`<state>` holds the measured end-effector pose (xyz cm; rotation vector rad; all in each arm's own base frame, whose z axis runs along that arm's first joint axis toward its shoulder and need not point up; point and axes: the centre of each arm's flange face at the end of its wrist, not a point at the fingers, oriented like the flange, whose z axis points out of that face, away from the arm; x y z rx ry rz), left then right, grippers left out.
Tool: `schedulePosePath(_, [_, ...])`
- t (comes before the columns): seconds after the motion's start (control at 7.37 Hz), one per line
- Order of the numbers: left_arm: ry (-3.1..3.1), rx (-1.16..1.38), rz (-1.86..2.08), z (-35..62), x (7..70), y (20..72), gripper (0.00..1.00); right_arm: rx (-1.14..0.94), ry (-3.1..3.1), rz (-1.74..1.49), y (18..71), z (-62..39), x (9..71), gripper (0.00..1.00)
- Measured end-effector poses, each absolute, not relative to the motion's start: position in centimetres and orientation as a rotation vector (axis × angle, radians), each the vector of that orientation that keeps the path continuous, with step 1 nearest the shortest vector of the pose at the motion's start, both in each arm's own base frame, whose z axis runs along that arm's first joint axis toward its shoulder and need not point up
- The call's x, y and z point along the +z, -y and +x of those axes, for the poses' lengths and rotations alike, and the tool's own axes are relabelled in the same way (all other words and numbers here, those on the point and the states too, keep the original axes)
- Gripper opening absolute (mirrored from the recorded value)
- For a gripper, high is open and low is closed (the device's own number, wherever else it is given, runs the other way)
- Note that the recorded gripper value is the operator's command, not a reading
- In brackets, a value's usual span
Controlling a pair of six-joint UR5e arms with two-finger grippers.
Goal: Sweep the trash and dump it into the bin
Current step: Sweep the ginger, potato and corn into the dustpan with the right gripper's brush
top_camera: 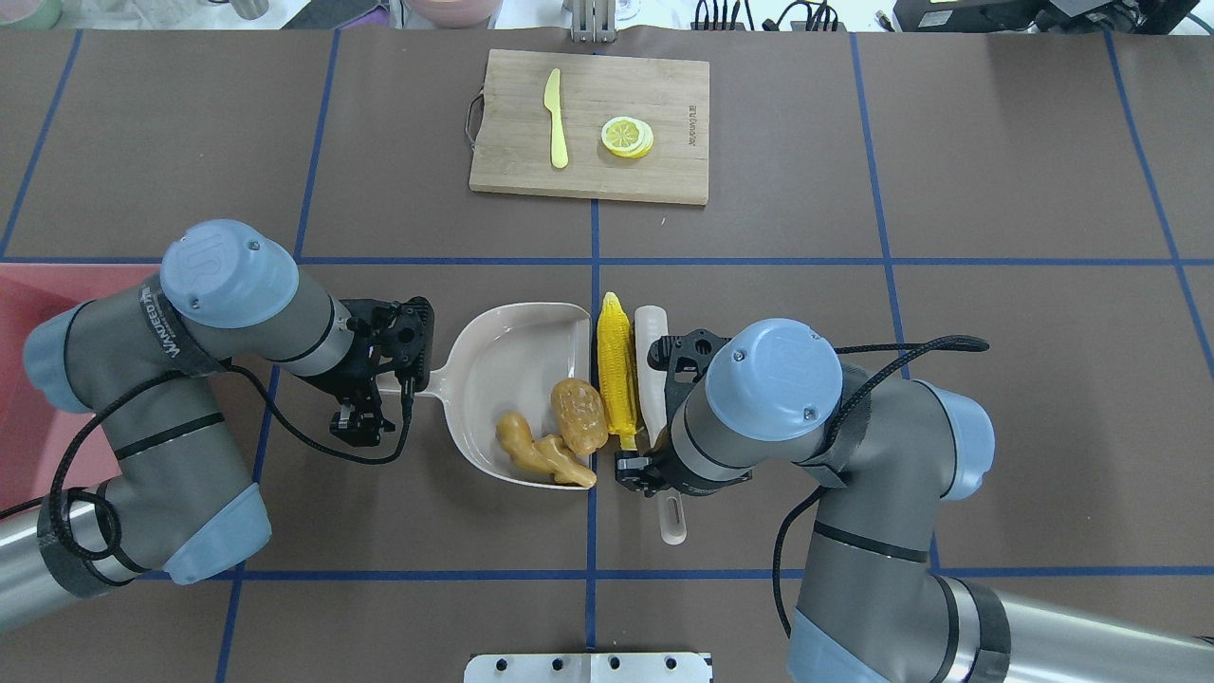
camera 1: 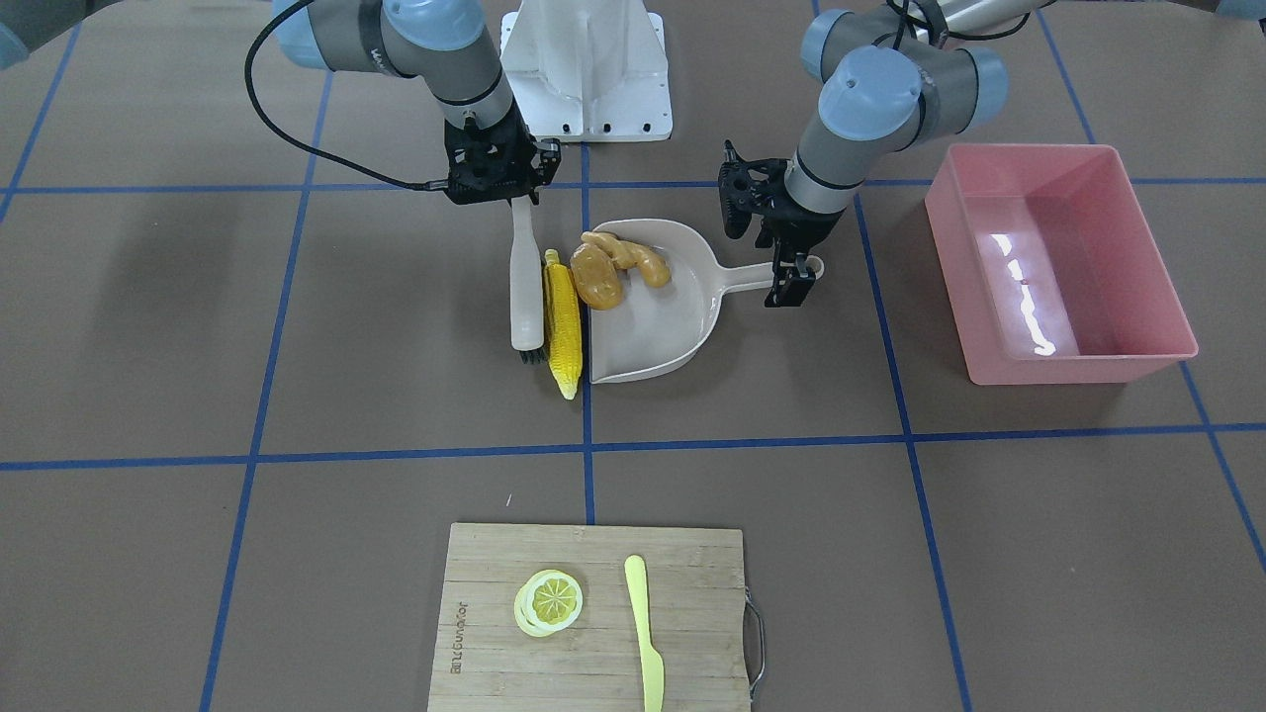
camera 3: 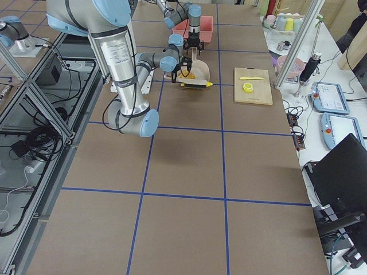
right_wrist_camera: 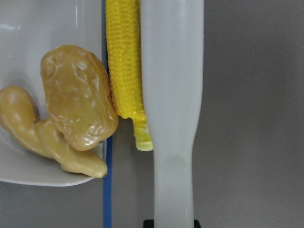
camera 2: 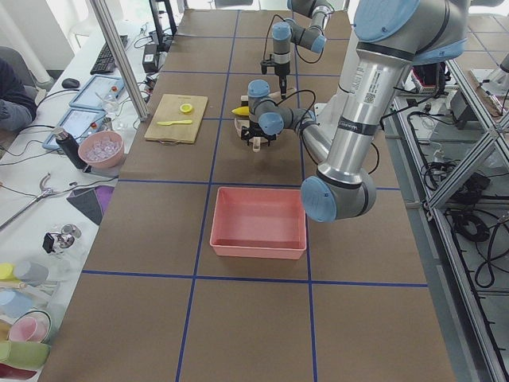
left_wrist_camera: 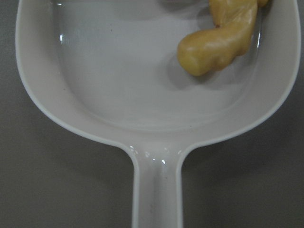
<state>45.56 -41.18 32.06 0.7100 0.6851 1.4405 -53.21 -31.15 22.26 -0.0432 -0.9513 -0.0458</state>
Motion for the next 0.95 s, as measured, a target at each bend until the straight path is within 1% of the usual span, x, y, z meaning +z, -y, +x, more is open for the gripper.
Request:
schedulePosePath(0.27, [-0.686,1.438,0.709,45.5,32.1,41.1,0.56,-0.034,0.977,-0.022,31.4,-54.2,22.1,0.0])
schedulePosePath(0.54, [-0.688,1.436,0.708,45.4,32.1,41.1,0.45,-0.031,0.983,-0.016,31.9,-54.0,22.0,0.0])
schedulePosePath(0.68, [-0.688,1.434,0.707,45.4,32.1,41.1,0.38,-0.022,0.978,-0.02,32.9,-53.0,22.0,0.0])
schedulePosePath(0.81, [-0.688,1.433,0.707,45.4,32.1,41.1,0.33,-0.022,0.963,-0.026,33.8,-52.1,22.3,0.0])
schedulePosePath(0.95, [-0.689,1.432,0.707,45.4,32.0,41.1,0.33,-0.031,0.941,-0.029,34.4,-51.5,22.8,0.0])
